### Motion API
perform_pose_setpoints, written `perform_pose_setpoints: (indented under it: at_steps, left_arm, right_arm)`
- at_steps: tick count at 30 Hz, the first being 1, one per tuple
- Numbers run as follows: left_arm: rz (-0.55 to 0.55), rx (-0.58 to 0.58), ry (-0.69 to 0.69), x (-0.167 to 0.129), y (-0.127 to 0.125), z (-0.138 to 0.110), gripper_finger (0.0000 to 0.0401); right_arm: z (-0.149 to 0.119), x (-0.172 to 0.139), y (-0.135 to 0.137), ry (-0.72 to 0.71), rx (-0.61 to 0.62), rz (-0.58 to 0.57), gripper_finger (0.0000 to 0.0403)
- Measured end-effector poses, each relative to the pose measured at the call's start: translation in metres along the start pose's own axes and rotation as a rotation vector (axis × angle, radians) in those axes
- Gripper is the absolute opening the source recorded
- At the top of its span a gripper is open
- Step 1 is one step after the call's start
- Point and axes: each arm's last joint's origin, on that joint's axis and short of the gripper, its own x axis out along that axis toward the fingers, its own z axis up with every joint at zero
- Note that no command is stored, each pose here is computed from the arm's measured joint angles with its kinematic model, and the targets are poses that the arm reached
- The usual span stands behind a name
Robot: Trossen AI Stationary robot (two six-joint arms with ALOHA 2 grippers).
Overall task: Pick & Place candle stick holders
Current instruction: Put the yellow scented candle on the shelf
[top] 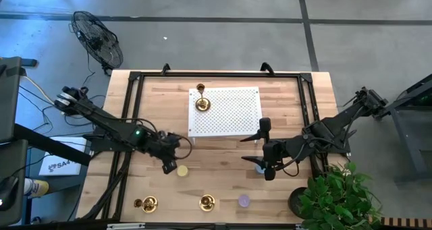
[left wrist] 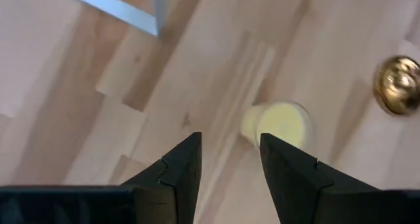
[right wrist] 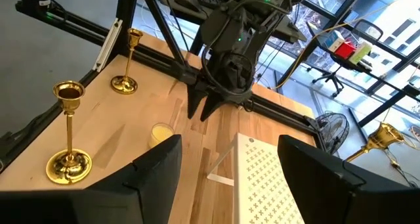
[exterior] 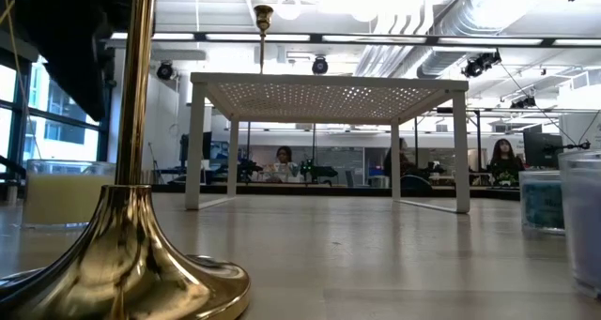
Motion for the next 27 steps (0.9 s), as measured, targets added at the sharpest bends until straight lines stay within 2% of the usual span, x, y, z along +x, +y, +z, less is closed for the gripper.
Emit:
perform_pose_setpoints:
  at_steps: [6, 27]
  left_arm:
    - [0.051, -0.02, -0.073, -0.0003, 0.0014, 0.0022, 0.0152]
    - [0.081, -0.051, -0.135, -0.0012, 0.0019, 0.0044, 0.0152]
  right_arm:
    - [-0.0005, 0.0, 0.0001, 0.004, 0.0, 0.001, 0.0247]
    - [-0.001, -0.0001, 0.0014, 0.004, 0.015, 0.038, 0.0247]
